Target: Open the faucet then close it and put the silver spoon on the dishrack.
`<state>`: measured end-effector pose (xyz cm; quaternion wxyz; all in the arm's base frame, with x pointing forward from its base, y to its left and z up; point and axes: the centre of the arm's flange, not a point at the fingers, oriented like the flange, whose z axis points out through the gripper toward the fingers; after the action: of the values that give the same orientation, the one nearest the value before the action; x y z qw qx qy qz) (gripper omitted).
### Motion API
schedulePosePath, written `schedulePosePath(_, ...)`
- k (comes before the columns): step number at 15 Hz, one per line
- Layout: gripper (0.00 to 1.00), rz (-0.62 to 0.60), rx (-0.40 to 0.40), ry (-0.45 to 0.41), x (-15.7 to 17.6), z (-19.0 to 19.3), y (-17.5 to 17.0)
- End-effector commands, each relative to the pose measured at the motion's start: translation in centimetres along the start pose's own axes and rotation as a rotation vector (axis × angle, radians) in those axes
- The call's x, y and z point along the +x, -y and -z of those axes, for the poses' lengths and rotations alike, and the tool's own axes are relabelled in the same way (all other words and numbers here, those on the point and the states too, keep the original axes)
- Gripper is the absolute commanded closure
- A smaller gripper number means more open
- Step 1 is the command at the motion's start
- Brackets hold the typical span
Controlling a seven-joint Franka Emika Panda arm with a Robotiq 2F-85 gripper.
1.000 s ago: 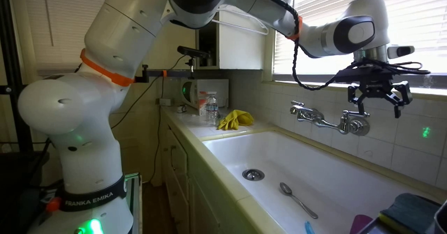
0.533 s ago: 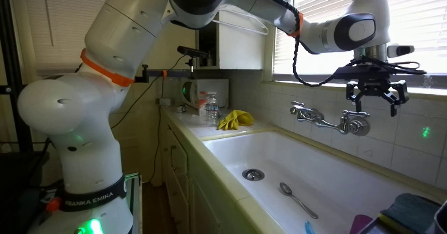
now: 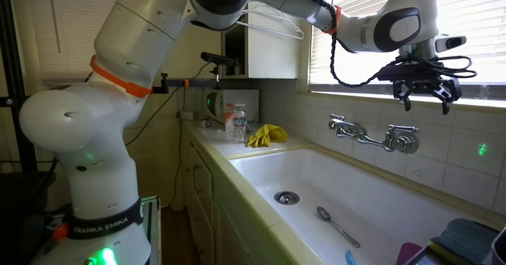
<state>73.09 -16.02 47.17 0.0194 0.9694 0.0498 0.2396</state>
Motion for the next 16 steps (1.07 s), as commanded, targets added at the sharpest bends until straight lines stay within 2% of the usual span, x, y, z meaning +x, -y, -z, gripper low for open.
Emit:
schedulePosePath(1, 0.0, -0.012, 0.008, -0.024, -0.2, -1.8, -0.8)
schedulePosePath(8, 0.0, 0.004, -0.009, -0.002, -1.2, -4.1, -1.9)
schedulePosePath(16, 0.0, 0.067, -0.035, 0.123, -2.2, -4.4, -2.0)
